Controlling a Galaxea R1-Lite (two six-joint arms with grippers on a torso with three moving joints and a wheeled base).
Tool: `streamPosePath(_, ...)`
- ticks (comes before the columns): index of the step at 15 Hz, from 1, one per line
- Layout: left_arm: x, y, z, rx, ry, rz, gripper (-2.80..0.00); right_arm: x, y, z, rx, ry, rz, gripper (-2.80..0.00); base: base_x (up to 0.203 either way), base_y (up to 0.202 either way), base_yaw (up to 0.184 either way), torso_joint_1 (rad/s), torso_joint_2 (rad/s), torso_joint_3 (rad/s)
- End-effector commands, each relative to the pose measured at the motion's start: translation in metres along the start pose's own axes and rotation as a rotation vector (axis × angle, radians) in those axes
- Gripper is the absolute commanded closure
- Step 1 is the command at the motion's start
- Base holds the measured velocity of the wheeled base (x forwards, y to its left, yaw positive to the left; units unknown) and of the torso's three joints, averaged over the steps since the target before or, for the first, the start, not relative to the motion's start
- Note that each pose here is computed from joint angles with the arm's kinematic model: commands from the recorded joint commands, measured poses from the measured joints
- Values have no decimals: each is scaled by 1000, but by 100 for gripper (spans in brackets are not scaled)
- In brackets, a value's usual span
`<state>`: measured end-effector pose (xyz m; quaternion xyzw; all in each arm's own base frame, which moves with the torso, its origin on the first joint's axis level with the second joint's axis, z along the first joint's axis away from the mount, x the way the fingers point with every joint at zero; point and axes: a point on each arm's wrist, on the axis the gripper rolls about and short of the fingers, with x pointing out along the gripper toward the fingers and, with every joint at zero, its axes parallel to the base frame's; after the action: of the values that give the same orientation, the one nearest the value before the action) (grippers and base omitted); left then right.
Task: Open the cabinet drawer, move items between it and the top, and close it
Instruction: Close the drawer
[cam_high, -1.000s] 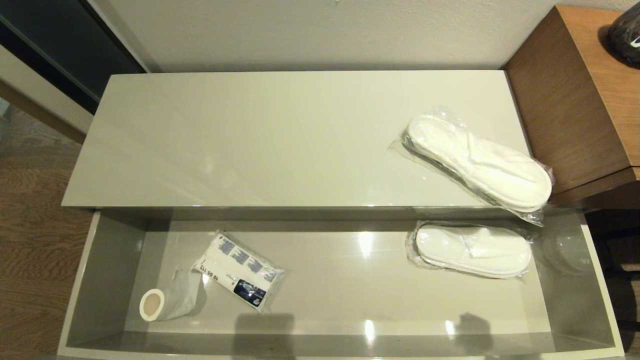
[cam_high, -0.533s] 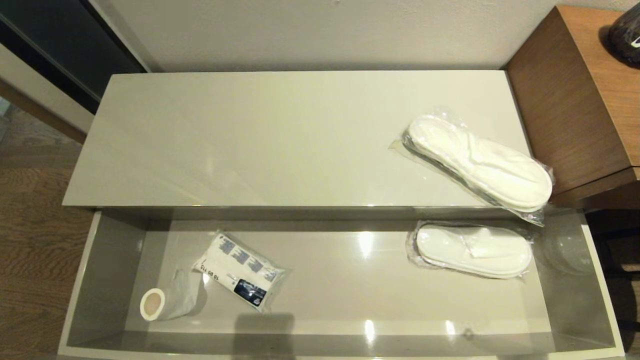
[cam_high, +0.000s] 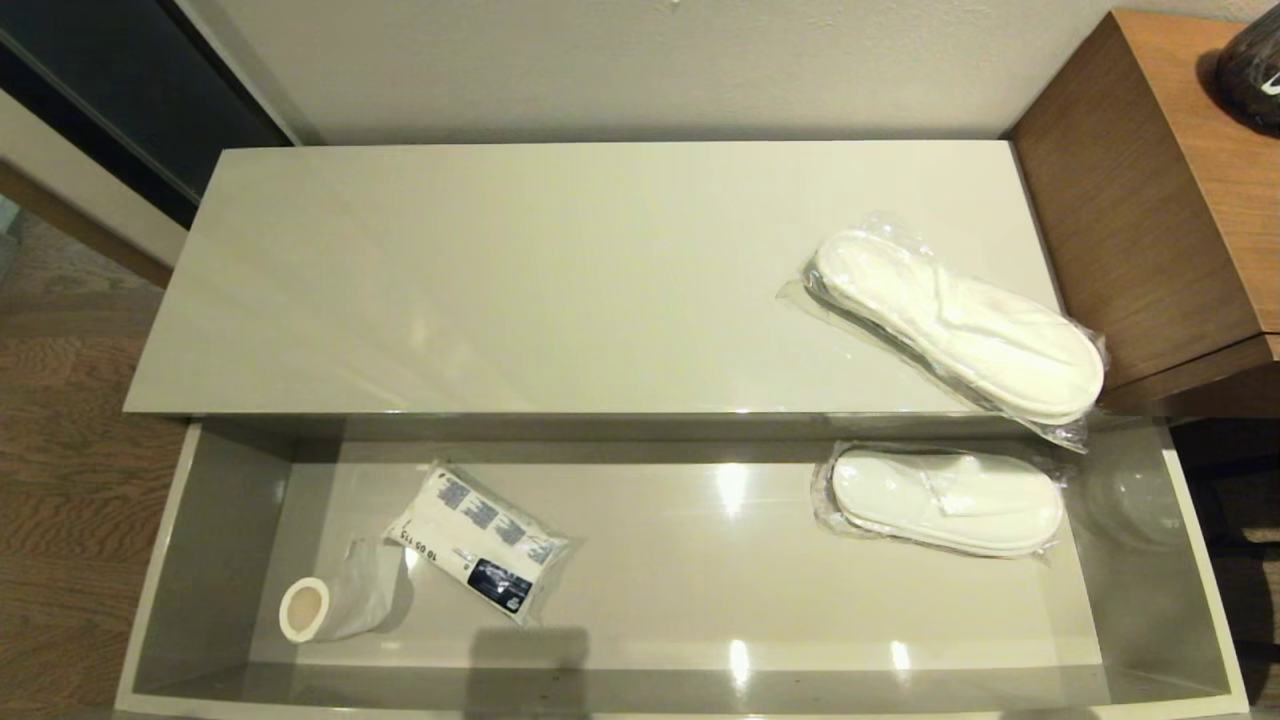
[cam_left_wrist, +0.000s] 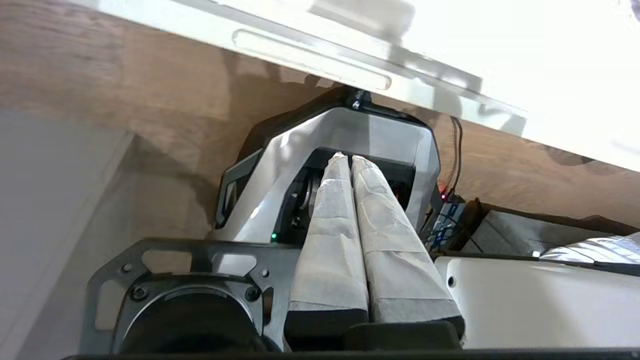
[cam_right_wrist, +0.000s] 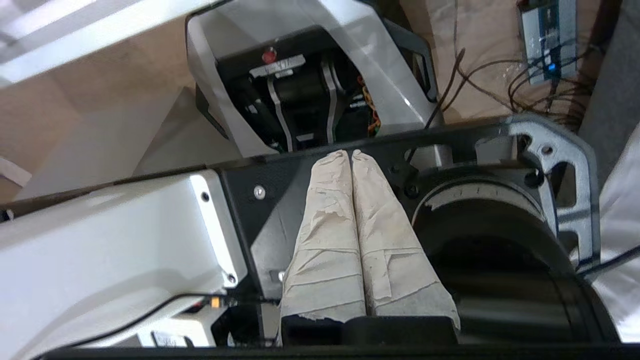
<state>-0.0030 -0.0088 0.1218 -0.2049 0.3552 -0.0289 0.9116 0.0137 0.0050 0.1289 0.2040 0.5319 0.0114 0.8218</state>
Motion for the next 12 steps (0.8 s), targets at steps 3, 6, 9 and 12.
streamPosePath(3, -5, -1, -13, 18, -57, -77, 0, 14, -4, 3, -17, -82, -19, 0, 0, 0, 0, 0, 0, 0)
streamPosePath(6, -12, -4, -16, 28, -38, -129, 0, 19, -7, 3, -15, -89, -63, 0, 0, 0, 0, 0, 0, 0)
streamPosePath(9, -14, -5, -15, 22, -6, -120, 0, 20, -7, 3, -12, -68, -68, 0, 0, 0, 0, 0, 0, 0)
streamPosePath(12, -21, -5, -22, -69, 260, -19, 0, 21, -7, 4, -3, -38, -76, 0, 0, 0, 0, 0, 0, 0)
